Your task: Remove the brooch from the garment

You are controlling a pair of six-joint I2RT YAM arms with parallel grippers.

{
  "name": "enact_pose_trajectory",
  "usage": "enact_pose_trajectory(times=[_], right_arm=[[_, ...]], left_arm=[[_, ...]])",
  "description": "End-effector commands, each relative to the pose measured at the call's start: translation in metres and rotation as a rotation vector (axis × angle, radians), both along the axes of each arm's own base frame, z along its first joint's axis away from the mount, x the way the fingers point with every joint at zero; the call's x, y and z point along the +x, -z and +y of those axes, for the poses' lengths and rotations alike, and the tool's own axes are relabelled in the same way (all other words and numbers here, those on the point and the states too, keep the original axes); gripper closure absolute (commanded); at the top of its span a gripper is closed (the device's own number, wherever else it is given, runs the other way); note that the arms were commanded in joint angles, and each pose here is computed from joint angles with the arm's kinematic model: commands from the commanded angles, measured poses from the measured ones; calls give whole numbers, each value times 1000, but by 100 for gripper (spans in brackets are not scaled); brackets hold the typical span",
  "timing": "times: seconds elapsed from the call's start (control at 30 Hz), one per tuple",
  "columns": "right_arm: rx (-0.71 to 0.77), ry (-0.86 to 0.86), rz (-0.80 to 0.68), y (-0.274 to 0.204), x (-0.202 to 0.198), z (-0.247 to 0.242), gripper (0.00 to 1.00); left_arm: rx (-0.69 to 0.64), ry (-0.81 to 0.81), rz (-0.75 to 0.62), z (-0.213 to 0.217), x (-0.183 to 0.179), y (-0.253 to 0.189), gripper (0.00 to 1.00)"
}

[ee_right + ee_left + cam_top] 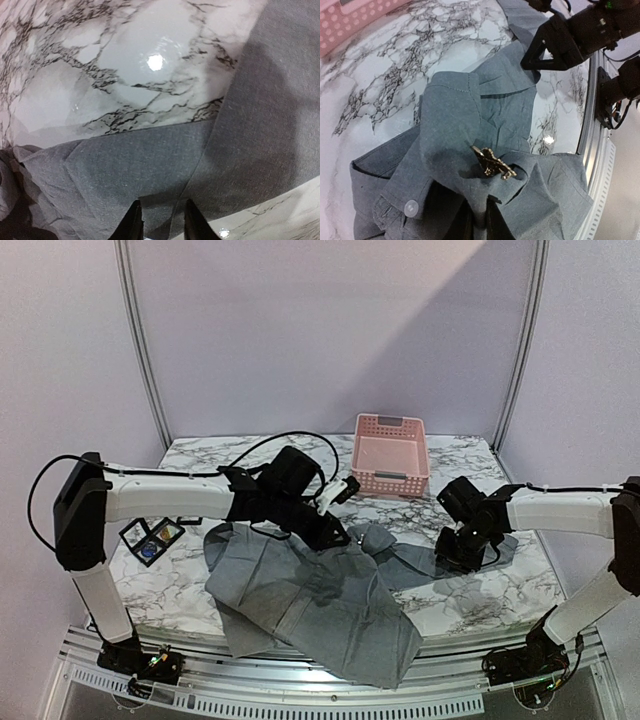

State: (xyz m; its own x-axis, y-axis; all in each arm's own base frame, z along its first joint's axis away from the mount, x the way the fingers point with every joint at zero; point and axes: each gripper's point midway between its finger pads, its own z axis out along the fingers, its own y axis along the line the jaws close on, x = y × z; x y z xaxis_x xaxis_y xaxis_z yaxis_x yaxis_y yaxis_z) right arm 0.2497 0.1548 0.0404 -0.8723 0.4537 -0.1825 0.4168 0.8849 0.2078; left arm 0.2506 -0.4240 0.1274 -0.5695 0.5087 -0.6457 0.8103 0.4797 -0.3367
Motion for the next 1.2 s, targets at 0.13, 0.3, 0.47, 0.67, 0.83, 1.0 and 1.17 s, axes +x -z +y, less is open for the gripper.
enact_pose_trajectory(times=[0.13,0.3,0.47,0.67,0.83,1.0,1.17], right_arm=[[-3,-15,55,6,-19,-1,83],[-41,-20,100,5,-31,-7,73],[-47,0,80,-8,-30,-10,64],[14,11,72,-1,-29,-1,61],[18,9,67,4,-23,3,63],[2,8,81,10,-22,3,68],[-8,9,96,14,-25,2,77]], left_arm=[[24,15,5,-2,-4,4,93],[23,14,4,-1,-4,3,96],[25,12,5,-1,-3,3,97],[26,11,-2,0,-3,1,98],[25,11,-6,1,-3,-2,100],[26,11,-9,1,-2,-2,100],[26,12,-12,1,-2,-3,100]])
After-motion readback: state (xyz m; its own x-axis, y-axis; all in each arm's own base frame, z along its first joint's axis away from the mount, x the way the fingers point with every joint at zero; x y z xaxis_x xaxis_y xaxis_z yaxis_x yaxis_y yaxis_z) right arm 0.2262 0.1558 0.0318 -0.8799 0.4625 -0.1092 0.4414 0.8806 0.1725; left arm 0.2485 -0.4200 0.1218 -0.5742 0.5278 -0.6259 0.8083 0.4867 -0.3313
